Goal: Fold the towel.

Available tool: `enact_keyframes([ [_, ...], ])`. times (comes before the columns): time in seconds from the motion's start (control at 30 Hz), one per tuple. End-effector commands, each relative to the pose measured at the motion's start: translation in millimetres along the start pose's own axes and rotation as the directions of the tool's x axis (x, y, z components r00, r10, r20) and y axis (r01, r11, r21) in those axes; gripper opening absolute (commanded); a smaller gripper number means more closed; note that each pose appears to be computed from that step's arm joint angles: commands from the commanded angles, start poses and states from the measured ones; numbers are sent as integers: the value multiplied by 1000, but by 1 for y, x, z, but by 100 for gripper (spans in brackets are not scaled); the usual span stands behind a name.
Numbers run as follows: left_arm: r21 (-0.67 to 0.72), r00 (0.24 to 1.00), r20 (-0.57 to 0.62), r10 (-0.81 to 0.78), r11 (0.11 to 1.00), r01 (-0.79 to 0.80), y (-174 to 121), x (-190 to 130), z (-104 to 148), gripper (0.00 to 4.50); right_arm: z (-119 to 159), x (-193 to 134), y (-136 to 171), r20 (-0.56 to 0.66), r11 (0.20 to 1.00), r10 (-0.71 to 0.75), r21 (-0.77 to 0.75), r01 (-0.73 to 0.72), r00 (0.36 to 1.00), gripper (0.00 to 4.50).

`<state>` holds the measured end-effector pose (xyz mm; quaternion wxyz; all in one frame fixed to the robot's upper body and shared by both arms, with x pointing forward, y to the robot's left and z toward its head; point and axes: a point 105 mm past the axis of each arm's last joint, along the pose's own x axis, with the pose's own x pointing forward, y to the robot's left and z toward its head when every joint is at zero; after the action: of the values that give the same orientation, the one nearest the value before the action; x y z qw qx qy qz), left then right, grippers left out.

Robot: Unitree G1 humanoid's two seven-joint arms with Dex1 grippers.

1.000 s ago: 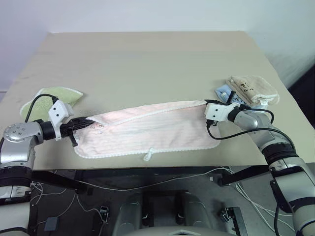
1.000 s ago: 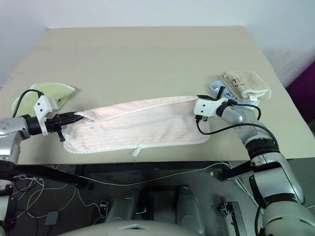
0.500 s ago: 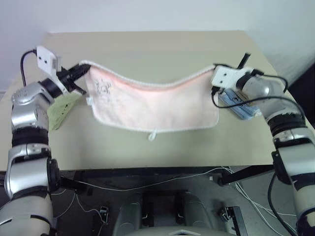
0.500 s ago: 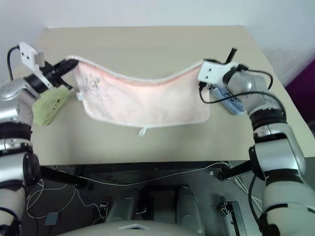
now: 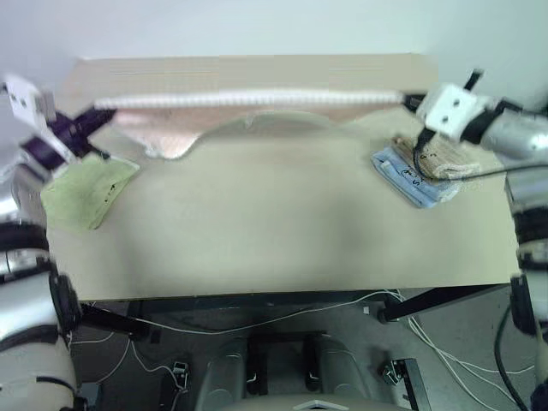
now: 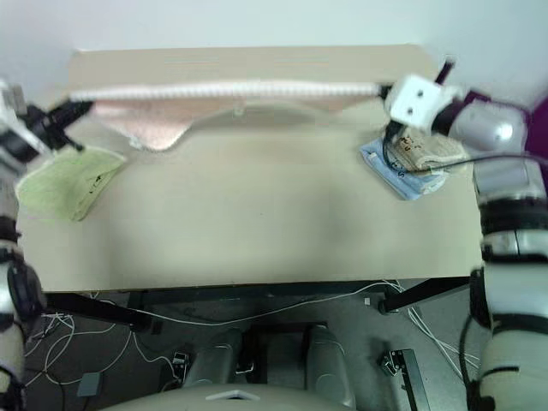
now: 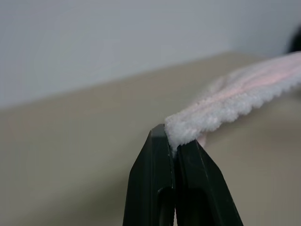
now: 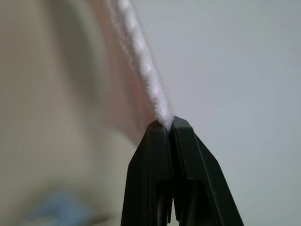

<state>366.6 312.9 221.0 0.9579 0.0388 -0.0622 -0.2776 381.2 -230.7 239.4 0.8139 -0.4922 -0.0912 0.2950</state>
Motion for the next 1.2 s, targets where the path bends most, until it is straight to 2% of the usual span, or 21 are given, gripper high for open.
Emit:
enact_keyframes([
  [0.03, 24, 996, 40, -76, 997, 75, -16, -24, 23, 0, 10, -28, 7, 6, 996, 68, 52, -68, 998, 2],
  [0.13, -48, 988, -46, -146, 988, 144, -38, -47, 1, 0, 5, -46, 37, -26, 972, 196, 140, -190, 980, 2],
  [0.27, -135, 967, -119, -227, 968, 211, -65, -69, -12, 0, 6, -65, 55, -40, 932, 305, 216, -290, 951, 2],
  [0.43, -199, 952, -192, -237, 960, 199, -77, -88, -25, 0, 7, -74, 60, -47, 907, 360, 253, -337, 932, 2],
  [0.6, -218, 940, -227, -256, 954, 207, -86, -93, -30, 0, 8, -73, 65, -48, 888, 406, 256, -382, 913, 2],
  [0.87, -144, 949, -296, -110, 987, 69, -64, -71, -54, 0, -9, -27, 45, -104, 946, 296, 171, -277, 949, 2],
  [1.2, -38, 955, -296, 24, 999, -37, -41, -32, -72, 0, -20, 32, 31, -121, 972, 212, 127, -197, 970, 2],
])
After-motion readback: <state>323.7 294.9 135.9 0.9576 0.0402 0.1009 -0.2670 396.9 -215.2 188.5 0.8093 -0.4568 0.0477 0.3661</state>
